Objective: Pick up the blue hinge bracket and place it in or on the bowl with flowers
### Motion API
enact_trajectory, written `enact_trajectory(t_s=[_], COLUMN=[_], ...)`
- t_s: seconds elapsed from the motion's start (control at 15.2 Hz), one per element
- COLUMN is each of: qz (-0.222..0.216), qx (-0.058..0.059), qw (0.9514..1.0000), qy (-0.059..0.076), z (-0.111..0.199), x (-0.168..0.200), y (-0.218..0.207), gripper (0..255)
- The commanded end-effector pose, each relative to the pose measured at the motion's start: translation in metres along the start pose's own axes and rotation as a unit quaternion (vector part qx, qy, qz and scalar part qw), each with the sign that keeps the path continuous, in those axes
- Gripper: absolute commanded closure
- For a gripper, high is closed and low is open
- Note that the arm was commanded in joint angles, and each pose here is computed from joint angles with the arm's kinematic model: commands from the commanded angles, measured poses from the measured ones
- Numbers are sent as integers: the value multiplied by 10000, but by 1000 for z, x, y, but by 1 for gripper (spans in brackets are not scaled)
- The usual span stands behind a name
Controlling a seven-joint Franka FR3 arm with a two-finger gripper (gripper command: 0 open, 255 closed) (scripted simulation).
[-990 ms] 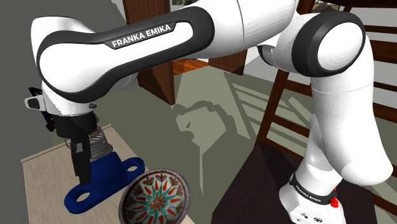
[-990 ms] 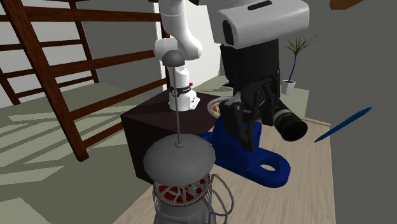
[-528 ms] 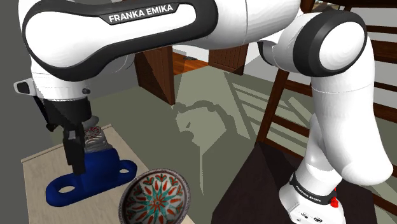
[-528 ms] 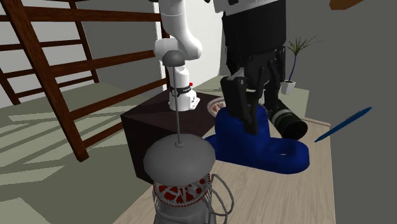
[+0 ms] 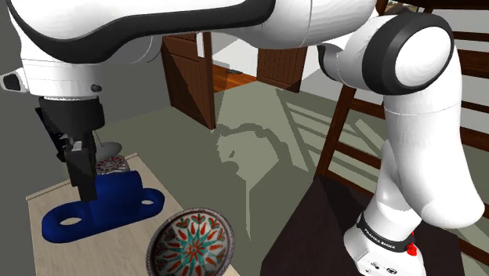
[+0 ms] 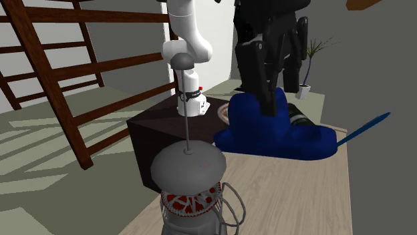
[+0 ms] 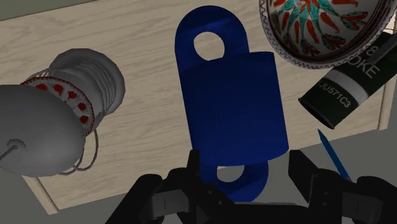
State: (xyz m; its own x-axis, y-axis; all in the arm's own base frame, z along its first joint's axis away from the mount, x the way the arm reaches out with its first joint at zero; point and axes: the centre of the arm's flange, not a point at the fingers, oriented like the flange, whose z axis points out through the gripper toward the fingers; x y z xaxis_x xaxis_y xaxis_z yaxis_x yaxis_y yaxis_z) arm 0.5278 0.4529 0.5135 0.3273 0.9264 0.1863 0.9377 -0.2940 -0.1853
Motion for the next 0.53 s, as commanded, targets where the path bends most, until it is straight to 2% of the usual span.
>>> enact_trajectory(t_s=[0.0,0.33,0.46], qz=[-1,-1,-1], qx=[-1,-1,-1], qw=[10000,10000,10000], qy=[2,2,2], z=[-12,-37,-42], x=[2,7,-6], y=[-1,-6,-29], gripper=[255,255,255])
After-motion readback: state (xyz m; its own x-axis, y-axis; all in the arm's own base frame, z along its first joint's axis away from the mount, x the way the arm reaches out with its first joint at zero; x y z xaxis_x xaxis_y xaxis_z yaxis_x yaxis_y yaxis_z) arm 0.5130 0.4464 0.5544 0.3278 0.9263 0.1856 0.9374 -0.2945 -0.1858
